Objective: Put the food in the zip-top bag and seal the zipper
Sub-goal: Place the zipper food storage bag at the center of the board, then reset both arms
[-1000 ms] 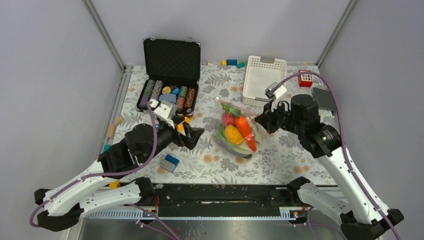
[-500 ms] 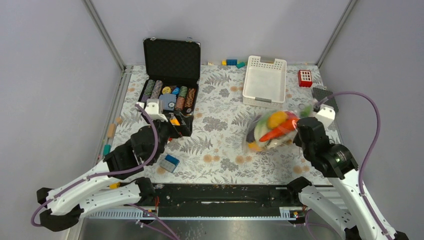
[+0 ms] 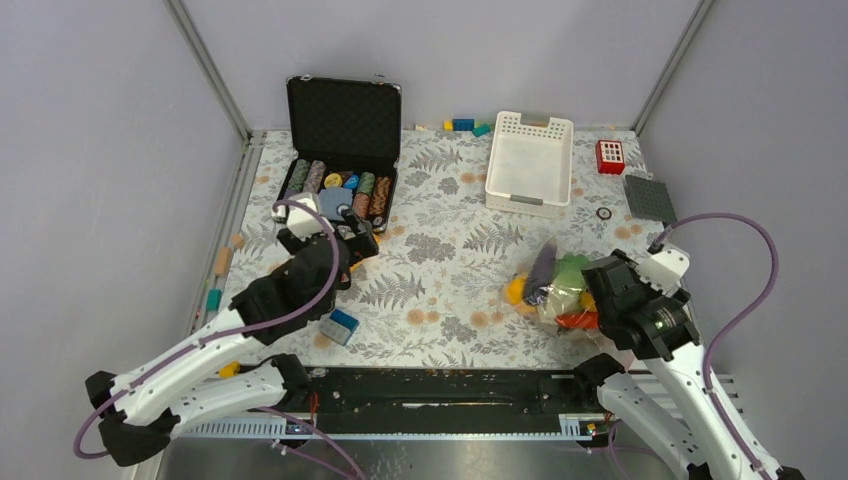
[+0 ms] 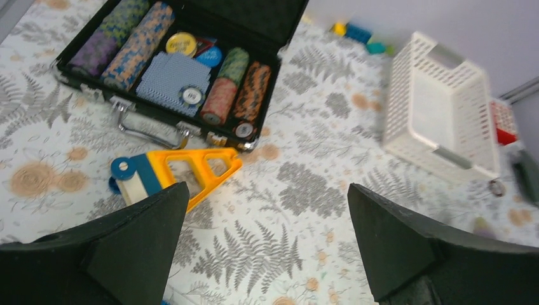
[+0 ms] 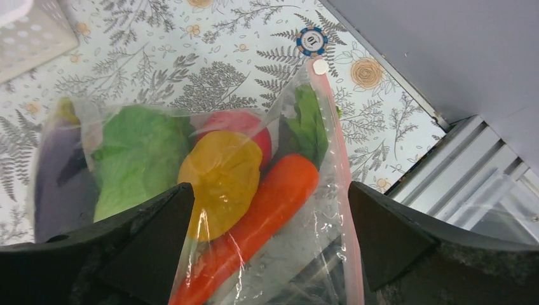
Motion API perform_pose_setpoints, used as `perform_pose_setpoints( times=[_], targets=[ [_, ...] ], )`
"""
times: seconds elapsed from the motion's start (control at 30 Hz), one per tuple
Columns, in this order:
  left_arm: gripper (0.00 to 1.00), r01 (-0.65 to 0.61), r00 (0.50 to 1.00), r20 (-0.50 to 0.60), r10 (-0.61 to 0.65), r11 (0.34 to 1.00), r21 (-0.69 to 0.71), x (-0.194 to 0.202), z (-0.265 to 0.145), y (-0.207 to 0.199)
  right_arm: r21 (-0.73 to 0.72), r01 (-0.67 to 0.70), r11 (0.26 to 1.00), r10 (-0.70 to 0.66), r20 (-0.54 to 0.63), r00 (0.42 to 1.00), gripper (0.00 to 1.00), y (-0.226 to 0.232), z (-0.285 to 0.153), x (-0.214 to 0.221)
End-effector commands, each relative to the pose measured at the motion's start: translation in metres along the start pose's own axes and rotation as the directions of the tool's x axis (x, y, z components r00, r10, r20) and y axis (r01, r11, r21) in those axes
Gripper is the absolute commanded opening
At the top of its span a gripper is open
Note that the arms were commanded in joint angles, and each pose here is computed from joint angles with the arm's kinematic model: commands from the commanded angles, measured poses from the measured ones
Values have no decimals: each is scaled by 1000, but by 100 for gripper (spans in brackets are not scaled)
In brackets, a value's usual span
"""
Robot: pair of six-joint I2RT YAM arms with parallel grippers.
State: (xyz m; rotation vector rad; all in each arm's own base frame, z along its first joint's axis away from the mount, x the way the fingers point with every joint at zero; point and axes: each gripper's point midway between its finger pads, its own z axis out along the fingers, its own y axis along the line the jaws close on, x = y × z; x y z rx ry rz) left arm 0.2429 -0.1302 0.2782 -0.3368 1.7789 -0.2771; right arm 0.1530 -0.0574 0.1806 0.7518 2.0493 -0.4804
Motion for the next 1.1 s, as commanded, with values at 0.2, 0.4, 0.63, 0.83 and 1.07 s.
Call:
perform_pose_setpoints(
  times=[0.2,0.4,0.63,0.83,1.07],
  targets=[
    [99,73,986,-141,-87,992,-100,17,22,16,-273,-101,957,142,136,981,100,30,-22,-46],
    [99,80,977,-184,-111,983,-166,22,21,33,-334,-83,939,172,247,954,100,36,-23,-64],
    [99,102,973,-182,-140,974,-202,18,10,48,-295,-94,951,175,263,949,100,31,-17,-62],
    [99,91,974,-185,-134,971,-223,20,6,56,-277,-100,956,176,264,948,100,29,-13,-58],
    [99,81,976,-181,-124,970,-229,18,5,59,-288,-105,952,183,262,947,100,29,-15,-58]
  ],
)
